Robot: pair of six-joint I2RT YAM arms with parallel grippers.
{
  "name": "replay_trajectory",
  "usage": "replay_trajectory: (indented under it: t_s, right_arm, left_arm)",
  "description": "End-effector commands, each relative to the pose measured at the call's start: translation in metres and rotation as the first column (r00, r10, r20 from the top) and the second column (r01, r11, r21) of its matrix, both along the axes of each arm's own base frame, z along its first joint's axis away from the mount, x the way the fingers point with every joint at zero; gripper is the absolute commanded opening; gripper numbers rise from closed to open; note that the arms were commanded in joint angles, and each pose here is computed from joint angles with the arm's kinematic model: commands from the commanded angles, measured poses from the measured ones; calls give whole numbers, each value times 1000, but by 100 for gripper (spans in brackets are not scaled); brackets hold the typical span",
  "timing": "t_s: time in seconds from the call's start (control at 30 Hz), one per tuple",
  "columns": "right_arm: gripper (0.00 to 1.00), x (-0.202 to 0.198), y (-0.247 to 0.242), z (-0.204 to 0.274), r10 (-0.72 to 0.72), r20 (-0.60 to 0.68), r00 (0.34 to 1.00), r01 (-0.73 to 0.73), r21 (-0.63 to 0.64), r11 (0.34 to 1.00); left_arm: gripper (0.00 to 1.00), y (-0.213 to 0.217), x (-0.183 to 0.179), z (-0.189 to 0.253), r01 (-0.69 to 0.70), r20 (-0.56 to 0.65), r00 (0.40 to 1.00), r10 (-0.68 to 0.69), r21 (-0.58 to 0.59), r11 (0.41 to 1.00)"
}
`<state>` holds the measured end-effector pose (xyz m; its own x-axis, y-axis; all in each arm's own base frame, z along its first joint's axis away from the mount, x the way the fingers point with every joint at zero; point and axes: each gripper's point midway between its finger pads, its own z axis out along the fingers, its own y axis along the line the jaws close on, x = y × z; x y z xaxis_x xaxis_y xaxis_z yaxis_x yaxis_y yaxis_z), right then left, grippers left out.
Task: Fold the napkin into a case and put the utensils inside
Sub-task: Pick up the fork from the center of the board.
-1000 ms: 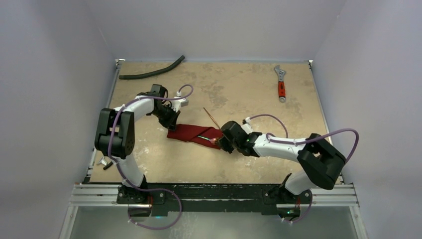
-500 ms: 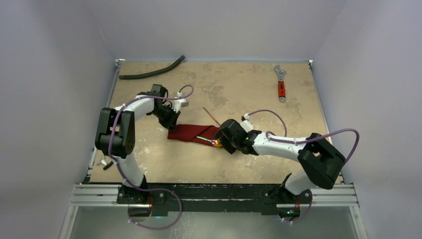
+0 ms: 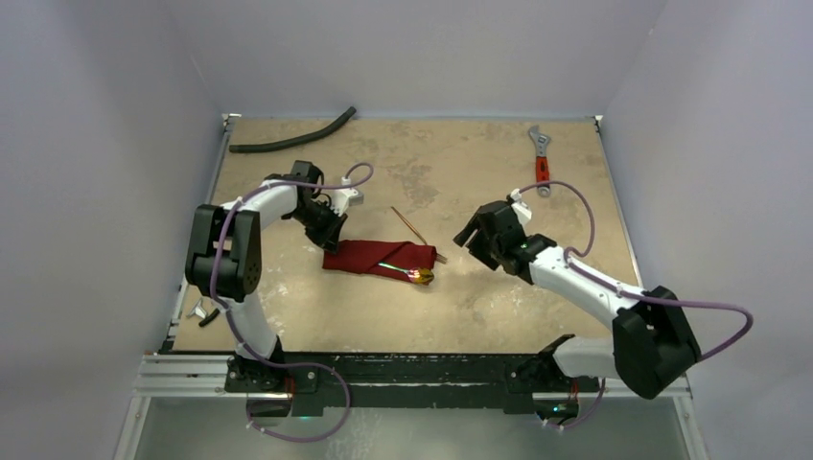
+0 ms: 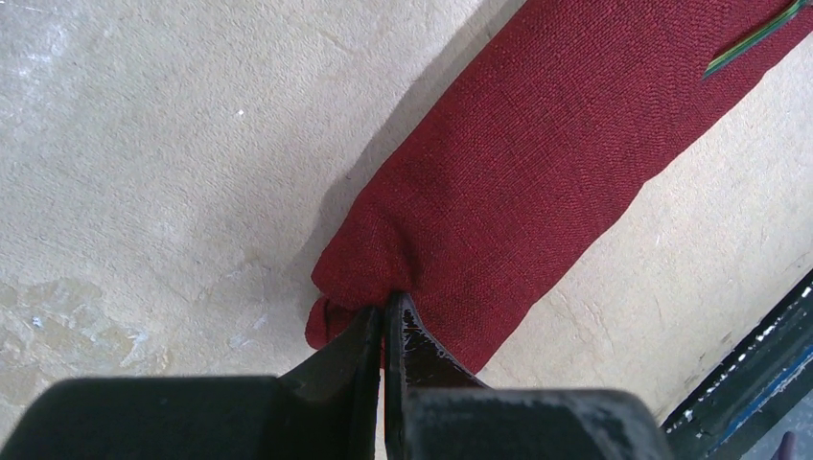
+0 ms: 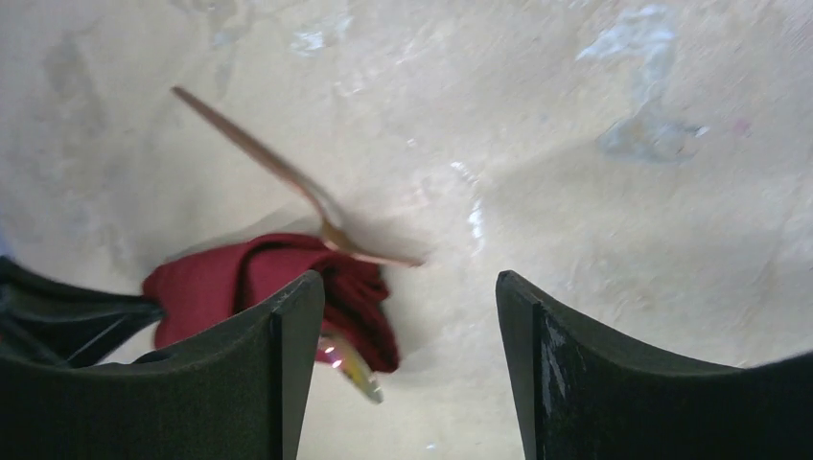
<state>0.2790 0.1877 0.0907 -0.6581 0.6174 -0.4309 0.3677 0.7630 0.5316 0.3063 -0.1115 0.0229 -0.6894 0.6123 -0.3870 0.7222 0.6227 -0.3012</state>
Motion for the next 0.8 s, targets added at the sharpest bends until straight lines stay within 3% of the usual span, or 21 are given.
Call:
replay_trajectory:
  t_s: [0.0,0.23,0.4,0.47,0.57,0.77]
  right_arm:
    - [67,3,-6,-23,153,-41,987,-156,-103,982]
    - [66,32,22,-34,346,-14,938,-345,-132,929]
    - [69,34,22,-39,292,-59,955,-294,-29,955]
    - [69,30,21,-39,270,-90,959,-270,15,963]
    - [69,42,17,-27,251,-25,968,-251,-19,968]
    - [60,72,26,-6,386,48,921,-377,-143,915]
  left_arm:
    - [0,0,4,5,19,-8,1000,-19,-16,1000]
    - [2,-2,6,24,42,-26,999,-43,-26,999]
    - [31,4,11,41,74,-35,997,-74,0,997]
    - [37,7,16,50,76,-27,997,-75,7,997]
    - [41,8,20,60,81,-24,996,-81,7,997]
    - [42,6,29,67,63,-26,998,-63,2,998]
